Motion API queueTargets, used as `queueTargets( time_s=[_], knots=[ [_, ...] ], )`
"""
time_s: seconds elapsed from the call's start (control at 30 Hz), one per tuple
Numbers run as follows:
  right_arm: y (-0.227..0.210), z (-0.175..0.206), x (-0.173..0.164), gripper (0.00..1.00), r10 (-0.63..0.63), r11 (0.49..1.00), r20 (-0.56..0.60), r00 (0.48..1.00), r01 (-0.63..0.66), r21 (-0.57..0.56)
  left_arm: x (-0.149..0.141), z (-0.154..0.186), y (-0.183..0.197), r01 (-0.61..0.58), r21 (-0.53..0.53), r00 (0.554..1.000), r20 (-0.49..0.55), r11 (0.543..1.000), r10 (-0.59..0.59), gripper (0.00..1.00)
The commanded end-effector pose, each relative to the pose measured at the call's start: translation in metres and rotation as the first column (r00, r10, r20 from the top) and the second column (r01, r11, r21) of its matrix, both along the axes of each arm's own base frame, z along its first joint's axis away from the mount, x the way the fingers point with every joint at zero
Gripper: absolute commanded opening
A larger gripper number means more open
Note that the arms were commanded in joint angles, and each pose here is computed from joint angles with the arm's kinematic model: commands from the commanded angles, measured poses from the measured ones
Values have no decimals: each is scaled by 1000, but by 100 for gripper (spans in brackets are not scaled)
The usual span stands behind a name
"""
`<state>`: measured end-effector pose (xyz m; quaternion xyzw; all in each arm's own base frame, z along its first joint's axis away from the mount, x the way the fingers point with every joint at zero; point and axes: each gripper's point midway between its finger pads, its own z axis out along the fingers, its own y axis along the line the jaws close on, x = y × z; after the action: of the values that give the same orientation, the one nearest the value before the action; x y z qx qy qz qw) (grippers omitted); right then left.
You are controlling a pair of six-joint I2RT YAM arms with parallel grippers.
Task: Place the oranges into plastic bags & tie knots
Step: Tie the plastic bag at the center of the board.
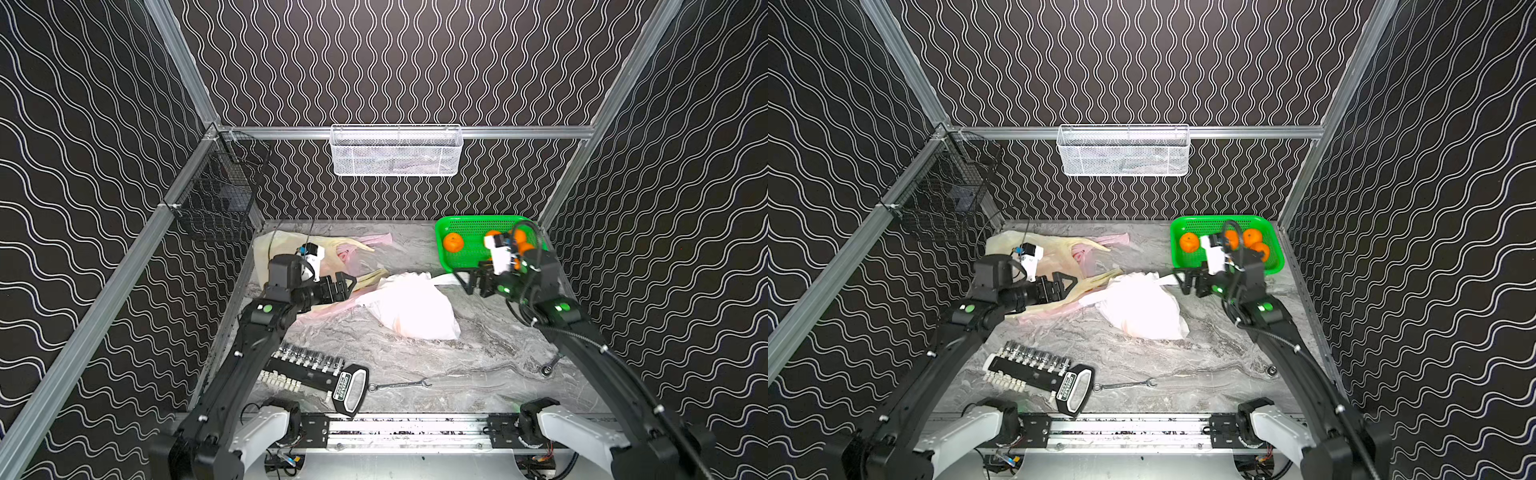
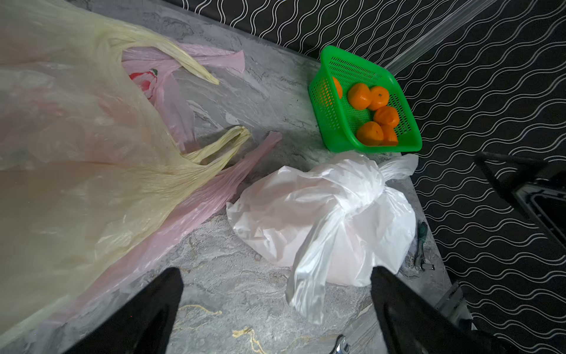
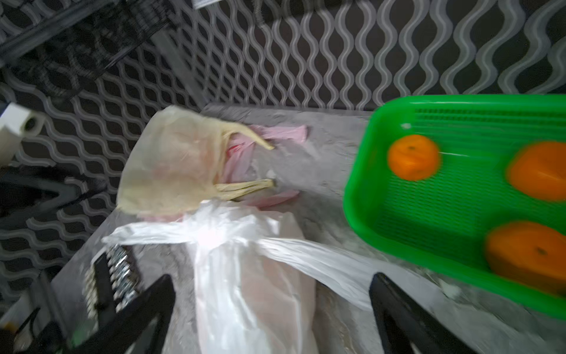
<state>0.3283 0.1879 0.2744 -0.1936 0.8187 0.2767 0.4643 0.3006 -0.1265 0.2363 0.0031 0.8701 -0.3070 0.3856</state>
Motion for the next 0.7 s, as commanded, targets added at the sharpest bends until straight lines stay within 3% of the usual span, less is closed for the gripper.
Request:
queueTargets(
  time_s=[0.0,0.23,0.47,0.67],
  knots=[
    [41,-27,-18,100,226,953,-77,971,-237,-190,-2,13,-8,13,-98,998,58,995,-7,98],
    [84,-58,-2,100,363,844,-177,915,-404,-352,-10,15,-15,1,-314,991,129,949,41,99],
    [87,-88,16,100,378,762,-288,880,-473,-442,-19,1,-16,17,-290,992,124,957,20,98],
    [97,-102,13,100,417,729,-359,835,-543,-417,-22,-4,-19,59,-237,992,121,970,-31,98]
  ],
)
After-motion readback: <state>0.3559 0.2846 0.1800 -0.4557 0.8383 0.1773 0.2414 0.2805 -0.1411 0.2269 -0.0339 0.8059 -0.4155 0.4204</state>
